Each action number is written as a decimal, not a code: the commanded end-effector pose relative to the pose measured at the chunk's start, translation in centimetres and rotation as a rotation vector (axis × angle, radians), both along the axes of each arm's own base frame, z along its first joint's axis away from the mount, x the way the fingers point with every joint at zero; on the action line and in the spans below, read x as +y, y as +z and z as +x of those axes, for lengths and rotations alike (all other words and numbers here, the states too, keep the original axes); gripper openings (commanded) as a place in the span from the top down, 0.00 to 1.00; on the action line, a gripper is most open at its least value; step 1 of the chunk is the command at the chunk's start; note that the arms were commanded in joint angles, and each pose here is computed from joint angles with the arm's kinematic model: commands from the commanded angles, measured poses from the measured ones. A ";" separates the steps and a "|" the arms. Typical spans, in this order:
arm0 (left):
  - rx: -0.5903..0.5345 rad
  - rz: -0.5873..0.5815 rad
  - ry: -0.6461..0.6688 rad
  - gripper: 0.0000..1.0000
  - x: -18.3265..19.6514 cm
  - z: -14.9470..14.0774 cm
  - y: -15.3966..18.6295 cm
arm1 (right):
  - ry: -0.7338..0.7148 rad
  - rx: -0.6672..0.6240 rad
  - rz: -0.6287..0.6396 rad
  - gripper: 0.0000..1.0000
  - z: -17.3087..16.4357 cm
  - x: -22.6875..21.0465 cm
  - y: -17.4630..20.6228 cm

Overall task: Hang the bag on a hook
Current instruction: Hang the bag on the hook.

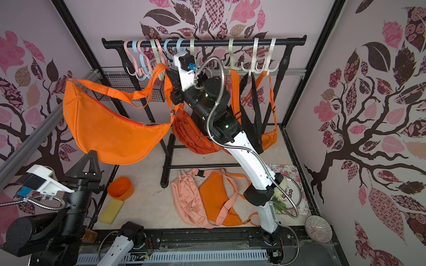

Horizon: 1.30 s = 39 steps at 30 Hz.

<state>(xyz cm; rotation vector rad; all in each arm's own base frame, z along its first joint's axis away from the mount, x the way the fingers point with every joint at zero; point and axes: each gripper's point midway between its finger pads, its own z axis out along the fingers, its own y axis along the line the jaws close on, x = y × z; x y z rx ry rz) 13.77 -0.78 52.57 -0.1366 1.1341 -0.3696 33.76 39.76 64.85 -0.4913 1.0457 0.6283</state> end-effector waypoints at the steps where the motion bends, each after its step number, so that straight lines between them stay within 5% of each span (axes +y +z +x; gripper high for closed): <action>1: 0.055 0.003 0.110 1.00 1.7 0.4 0.8 | -0.134 -0.067 0.040 1.00 0.5 -0.2 1.0; 7: 0.199 0.087 0.139 1.00 1.1 3.2 1.2 | -0.258 -0.094 0.090 1.00 1.7 -1.1 1.2; 25: 0.256 0.142 0.138 1.00 0.0 6.1 3.0 | -0.308 -0.213 0.085 1.00 3.0 -0.7 1.0; 39: 0.469 0.224 0.198 1.00 -0.5 11.1 -0.2 | -0.382 -0.017 -0.124 1.00 10.9 0.7 -7.7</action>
